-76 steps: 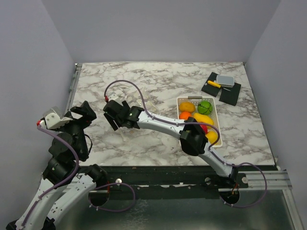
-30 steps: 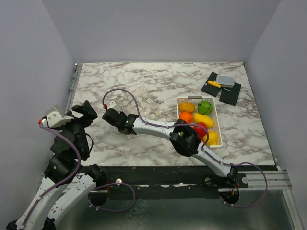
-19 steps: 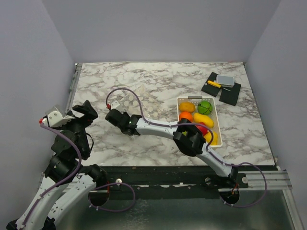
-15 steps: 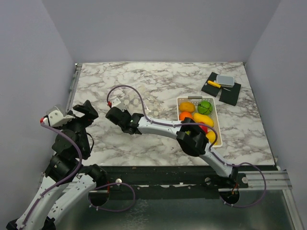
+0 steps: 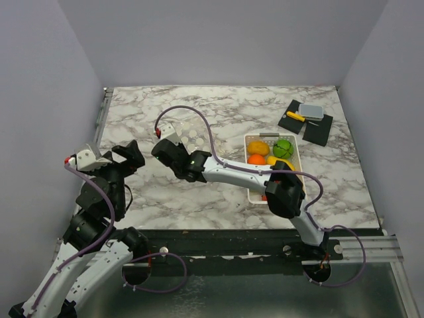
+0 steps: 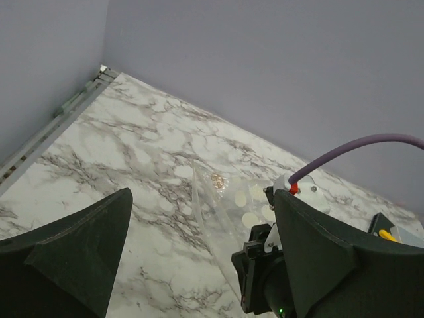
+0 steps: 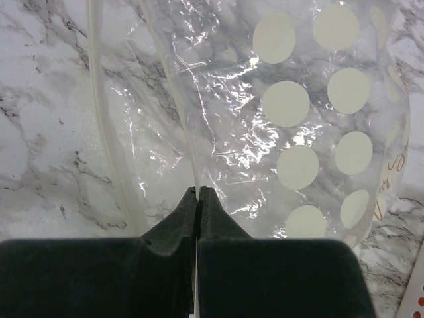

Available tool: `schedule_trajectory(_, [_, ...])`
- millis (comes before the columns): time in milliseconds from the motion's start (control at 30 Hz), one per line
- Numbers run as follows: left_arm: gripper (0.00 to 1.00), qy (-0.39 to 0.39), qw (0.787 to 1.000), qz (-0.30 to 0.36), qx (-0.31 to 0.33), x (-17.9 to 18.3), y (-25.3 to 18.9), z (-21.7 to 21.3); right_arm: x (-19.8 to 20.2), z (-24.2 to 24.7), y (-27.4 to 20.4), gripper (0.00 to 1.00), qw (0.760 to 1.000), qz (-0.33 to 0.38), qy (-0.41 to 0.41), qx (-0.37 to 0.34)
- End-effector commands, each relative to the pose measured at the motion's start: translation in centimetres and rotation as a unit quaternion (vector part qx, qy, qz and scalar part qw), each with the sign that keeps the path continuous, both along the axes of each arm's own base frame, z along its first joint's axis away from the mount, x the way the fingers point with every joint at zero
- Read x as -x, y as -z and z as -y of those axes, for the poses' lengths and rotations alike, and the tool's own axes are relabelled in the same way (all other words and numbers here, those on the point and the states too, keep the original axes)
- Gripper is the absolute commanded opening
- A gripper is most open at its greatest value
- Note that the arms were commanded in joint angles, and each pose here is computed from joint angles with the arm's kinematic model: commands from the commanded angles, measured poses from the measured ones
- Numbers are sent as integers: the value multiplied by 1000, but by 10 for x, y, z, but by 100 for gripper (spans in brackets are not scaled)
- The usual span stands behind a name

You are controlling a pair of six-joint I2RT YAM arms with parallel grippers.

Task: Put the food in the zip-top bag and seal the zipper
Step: Pick up the zipper food storage bag at the center of the board, then open the zipper of the food storage bag at the center of the board.

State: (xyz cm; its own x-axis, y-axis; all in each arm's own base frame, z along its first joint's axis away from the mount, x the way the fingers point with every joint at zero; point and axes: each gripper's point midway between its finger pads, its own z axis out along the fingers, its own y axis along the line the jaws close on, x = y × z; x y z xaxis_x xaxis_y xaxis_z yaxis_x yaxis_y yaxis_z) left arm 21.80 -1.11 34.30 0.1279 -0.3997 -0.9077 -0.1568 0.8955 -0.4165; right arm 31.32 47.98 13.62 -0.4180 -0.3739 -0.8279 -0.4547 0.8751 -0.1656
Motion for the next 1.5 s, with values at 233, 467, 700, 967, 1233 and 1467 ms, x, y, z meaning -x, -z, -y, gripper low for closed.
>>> schedule_trajectory(233, [93,95,992,-83,19,-9,49,46,6,32,-33,1,998,25,46,-26])
schedule_trajectory(467, [93,126,984,-117,55,-9,64,64,11,47,-46,1,997,31,59,-50])
schedule_trajectory(700, [87,153,971,-157,98,-8,85,84,17,60,-61,1,994,35,62,-81])
schedule_trajectory(967, [87,197,950,-207,128,-13,114,116,24,71,-67,1,993,35,58,-101])
schedule_trajectory(1233, [86,199,943,-229,137,-22,139,128,30,82,-66,1,992,35,54,-107])
schedule_trajectory(1467, [86,216,932,-250,150,-30,155,146,36,85,-68,1,991,34,42,-123])
